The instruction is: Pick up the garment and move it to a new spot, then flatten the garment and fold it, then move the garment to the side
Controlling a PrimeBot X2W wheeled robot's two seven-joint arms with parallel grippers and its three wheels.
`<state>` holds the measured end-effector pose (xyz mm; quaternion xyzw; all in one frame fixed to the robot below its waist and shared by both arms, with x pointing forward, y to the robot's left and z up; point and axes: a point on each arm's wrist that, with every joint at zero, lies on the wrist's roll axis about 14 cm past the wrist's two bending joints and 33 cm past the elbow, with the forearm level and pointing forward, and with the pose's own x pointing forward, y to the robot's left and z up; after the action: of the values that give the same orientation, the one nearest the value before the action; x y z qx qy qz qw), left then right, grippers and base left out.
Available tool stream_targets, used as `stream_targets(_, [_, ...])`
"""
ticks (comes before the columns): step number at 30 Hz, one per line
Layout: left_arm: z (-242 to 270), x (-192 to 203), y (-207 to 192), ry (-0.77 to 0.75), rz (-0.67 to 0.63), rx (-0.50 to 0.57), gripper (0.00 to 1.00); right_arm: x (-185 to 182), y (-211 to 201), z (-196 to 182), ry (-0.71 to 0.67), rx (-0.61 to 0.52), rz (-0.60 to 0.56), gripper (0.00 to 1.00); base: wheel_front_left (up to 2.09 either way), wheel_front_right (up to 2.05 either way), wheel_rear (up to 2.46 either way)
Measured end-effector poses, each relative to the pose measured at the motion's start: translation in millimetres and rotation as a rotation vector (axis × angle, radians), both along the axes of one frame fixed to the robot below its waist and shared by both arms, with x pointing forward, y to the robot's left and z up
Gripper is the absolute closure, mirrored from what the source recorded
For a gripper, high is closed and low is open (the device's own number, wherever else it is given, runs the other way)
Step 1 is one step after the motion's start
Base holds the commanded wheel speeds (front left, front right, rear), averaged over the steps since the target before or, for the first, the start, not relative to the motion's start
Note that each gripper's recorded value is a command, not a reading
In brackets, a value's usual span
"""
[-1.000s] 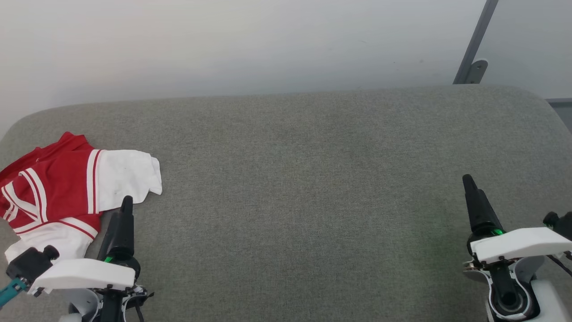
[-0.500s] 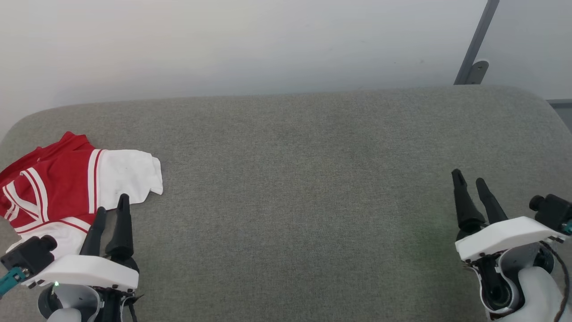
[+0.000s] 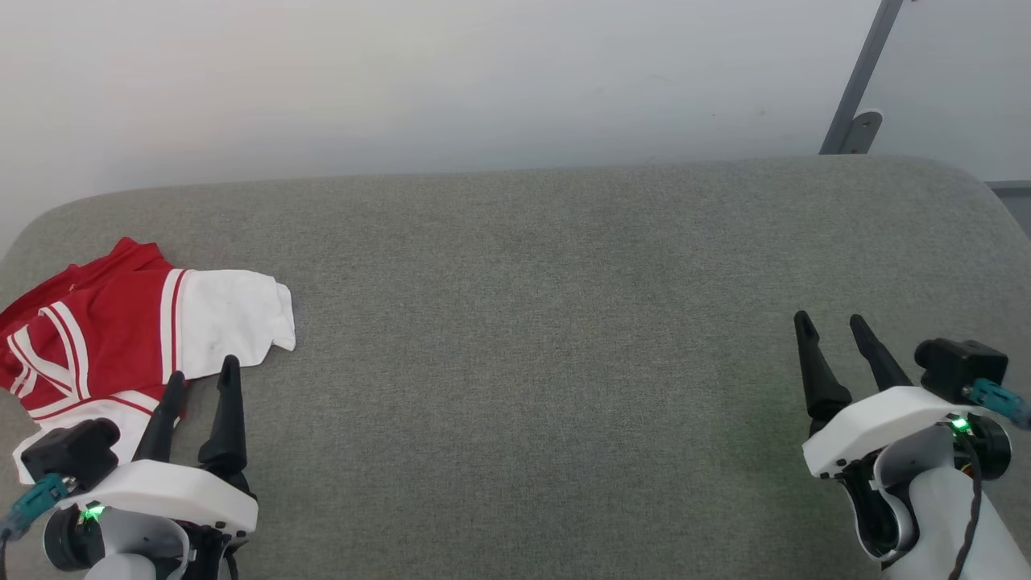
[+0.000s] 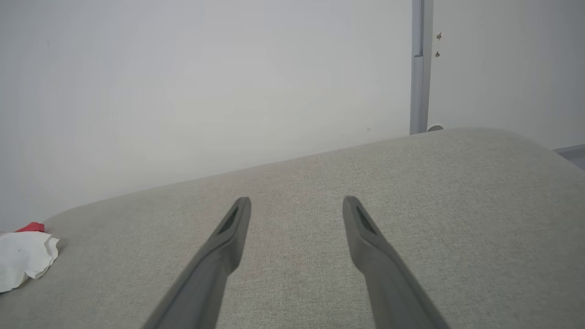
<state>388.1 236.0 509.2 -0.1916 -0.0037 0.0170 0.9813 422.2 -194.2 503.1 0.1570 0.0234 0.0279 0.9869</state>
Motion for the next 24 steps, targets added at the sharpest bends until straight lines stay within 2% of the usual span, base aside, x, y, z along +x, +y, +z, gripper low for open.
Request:
stream_targets(12, [-4.2,-1.0,2.0,0.007,-0.017,0.154,0.00,6.5,1.4,-1.4,-0.008,-0.175,0.024,0.00,0.00,0.00,0.00])
stream_targets(24, [-8.1,-2.9,3.2,0.007,-0.025,0.219,0.00,9.6,-1.1,7.5,-0.047,-0.218,0.011,0.00,0.00,0.00,0.00])
